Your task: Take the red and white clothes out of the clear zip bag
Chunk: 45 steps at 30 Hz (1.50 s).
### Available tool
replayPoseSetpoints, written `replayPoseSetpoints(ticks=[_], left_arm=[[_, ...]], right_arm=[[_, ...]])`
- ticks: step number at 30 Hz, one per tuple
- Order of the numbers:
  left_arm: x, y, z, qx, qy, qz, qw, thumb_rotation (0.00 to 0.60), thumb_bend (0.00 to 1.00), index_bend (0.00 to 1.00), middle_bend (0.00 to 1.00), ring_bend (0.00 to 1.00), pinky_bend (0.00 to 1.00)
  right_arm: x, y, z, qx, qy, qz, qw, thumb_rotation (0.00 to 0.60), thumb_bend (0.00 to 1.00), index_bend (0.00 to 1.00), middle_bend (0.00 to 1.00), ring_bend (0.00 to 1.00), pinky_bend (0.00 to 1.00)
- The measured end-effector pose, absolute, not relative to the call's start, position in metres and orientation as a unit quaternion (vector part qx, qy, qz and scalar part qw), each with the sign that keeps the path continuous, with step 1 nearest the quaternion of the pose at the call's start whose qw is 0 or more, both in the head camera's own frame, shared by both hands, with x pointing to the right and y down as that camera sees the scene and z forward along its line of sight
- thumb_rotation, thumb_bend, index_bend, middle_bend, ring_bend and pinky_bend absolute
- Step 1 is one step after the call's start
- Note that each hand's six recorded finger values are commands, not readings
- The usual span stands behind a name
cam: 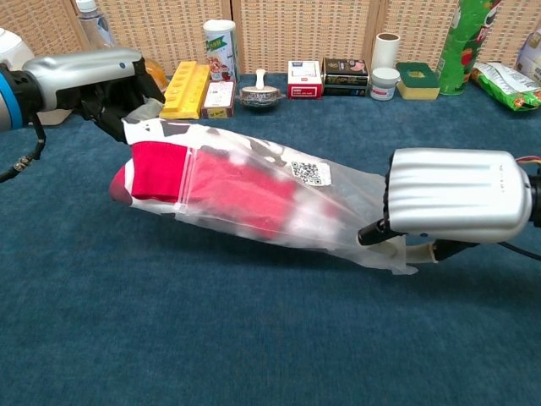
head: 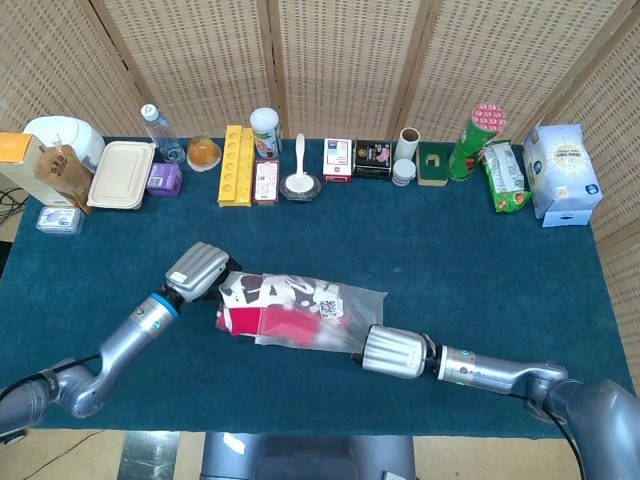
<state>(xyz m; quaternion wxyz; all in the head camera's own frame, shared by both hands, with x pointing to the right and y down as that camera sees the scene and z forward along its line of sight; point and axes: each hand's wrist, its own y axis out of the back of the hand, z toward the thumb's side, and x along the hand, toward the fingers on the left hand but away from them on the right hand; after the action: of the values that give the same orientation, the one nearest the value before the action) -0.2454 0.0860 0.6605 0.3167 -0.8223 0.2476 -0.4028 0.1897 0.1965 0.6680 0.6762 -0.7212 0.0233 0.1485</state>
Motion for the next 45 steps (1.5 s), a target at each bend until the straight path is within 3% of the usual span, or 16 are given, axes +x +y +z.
replayPoseSetpoints(ticks=[18,24,26,28,31,33,34,35,39,42,45], left_arm=[[-0.301,0.068,0.666,-0.790,0.276,-0.444,0.321,0.600,0.43,0.83,1.00,1.00,1.00],[-0.306,0.065,0.661,-0.786,0.284,-0.440,0.328,0.600,0.37,0.83,1.00,1.00,1.00],[-0.310,0.065,0.660,-0.784,0.285,-0.442,0.329,0.600,0.36,0.76,1.00,0.98,1.00],[-0.315,0.065,0.659,-0.781,0.284,-0.446,0.333,0.600,0.32,0.67,0.98,0.91,1.00],[-0.321,0.066,0.659,-0.776,0.274,-0.457,0.337,0.600,0.24,0.37,0.73,0.62,0.87],[-0.325,0.068,0.659,-0.775,0.261,-0.468,0.335,0.600,0.18,0.13,0.46,0.35,0.59],[-0.327,0.069,0.659,-0.774,0.256,-0.474,0.333,0.600,0.17,0.08,0.39,0.27,0.50],[-0.328,0.071,0.659,-0.774,0.250,-0.478,0.330,0.600,0.15,0.04,0.31,0.18,0.40],[-0.336,0.075,0.652,-0.772,0.233,-0.497,0.321,0.600,0.09,0.00,0.14,0.02,0.19],[-0.341,0.076,0.647,-0.767,0.225,-0.506,0.323,0.600,0.07,0.00,0.09,0.00,0.12],[-0.346,0.078,0.641,-0.762,0.225,-0.512,0.326,0.600,0.06,0.00,0.07,0.00,0.11]], right_arm=[[0.239,0.176,0.669,-0.696,0.018,0.215,0.685,0.600,0.49,0.86,0.98,1.00,1.00],[0.253,0.168,0.669,-0.685,0.008,0.243,0.687,0.600,0.48,0.77,0.88,1.00,1.00],[0.257,0.165,0.669,-0.680,0.005,0.252,0.688,0.600,0.47,0.75,0.86,1.00,1.00],[0.262,0.162,0.668,-0.676,0.003,0.263,0.689,0.600,0.47,0.73,0.83,0.99,1.00],[0.270,0.160,0.670,-0.671,0.003,0.282,0.686,0.600,0.39,0.58,0.65,0.87,0.93],[0.275,0.159,0.671,-0.667,0.003,0.298,0.683,0.600,0.26,0.38,0.50,0.74,0.81],[0.276,0.159,0.671,-0.667,0.002,0.306,0.680,0.600,0.22,0.33,0.46,0.69,0.77],[0.277,0.159,0.671,-0.666,0.001,0.310,0.678,0.600,0.17,0.27,0.41,0.64,0.73],[0.281,0.158,0.671,-0.668,-0.009,0.335,0.665,0.546,0.06,0.13,0.28,0.48,0.55],[0.282,0.158,0.670,-0.670,-0.014,0.347,0.656,0.470,0.02,0.09,0.23,0.39,0.43],[0.284,0.158,0.669,-0.674,-0.016,0.356,0.648,0.417,0.01,0.07,0.20,0.34,0.38]])
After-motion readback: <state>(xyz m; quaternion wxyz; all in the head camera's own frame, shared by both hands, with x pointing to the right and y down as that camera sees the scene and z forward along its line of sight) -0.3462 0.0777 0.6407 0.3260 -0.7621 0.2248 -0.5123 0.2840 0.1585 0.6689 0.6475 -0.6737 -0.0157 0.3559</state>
